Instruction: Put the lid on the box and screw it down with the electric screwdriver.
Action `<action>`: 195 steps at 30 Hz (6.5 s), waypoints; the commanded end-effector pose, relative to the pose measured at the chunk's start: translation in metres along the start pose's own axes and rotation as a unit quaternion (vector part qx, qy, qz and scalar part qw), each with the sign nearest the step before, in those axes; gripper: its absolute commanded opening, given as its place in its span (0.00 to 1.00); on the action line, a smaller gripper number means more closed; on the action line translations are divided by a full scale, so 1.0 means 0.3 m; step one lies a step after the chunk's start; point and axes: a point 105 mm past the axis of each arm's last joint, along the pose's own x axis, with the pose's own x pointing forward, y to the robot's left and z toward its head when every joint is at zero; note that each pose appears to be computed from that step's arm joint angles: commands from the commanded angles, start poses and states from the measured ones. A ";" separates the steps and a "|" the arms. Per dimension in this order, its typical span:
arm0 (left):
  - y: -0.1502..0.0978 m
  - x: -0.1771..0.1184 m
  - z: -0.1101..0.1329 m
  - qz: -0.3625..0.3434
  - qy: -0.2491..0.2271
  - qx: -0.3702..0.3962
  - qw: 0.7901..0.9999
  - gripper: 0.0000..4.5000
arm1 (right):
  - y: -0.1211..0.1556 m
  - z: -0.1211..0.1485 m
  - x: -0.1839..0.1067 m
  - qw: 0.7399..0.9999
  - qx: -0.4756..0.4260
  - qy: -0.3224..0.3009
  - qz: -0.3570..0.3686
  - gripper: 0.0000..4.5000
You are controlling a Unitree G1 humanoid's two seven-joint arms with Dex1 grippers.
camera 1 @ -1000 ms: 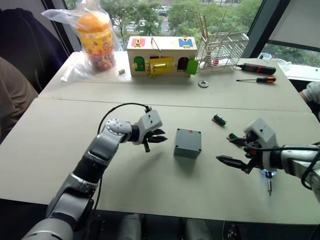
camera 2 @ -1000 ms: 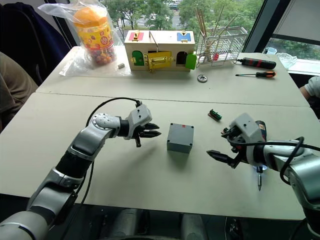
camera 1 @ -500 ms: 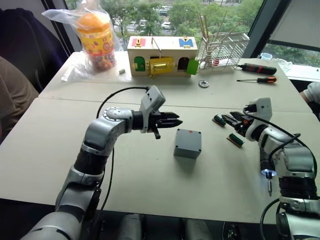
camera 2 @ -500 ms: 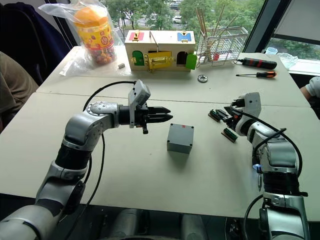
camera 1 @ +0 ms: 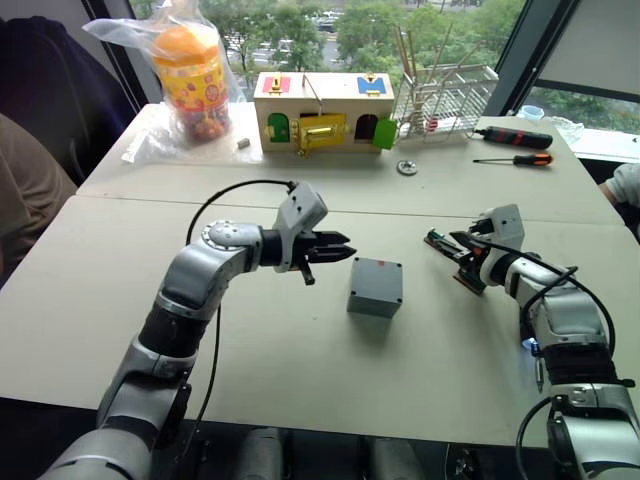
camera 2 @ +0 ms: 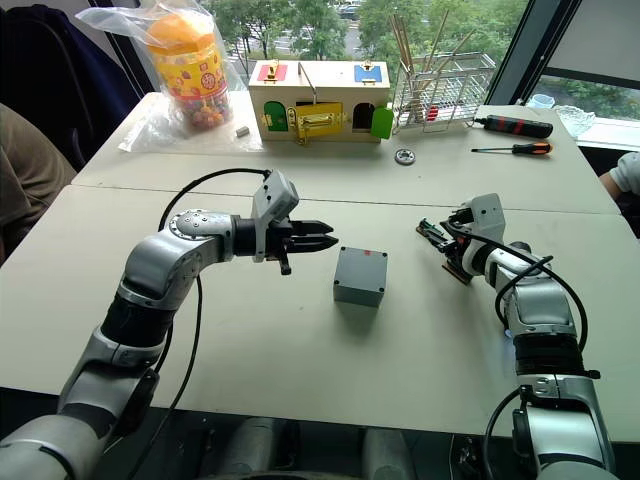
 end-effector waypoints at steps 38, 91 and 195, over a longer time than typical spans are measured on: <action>-0.019 0.009 -0.021 0.001 -0.003 0.009 1.000 0.27 | 0.009 0.004 0.010 0.999 0.021 0.003 0.031 0.01; -0.024 0.019 -0.027 0.000 -0.005 0.003 1.000 0.27 | -0.005 0.140 -0.018 0.998 0.000 -0.065 0.016 0.01; -0.293 0.044 0.048 -0.168 -0.039 0.101 0.980 0.27 | -0.179 0.028 -0.525 0.944 0.135 0.293 -0.067 0.99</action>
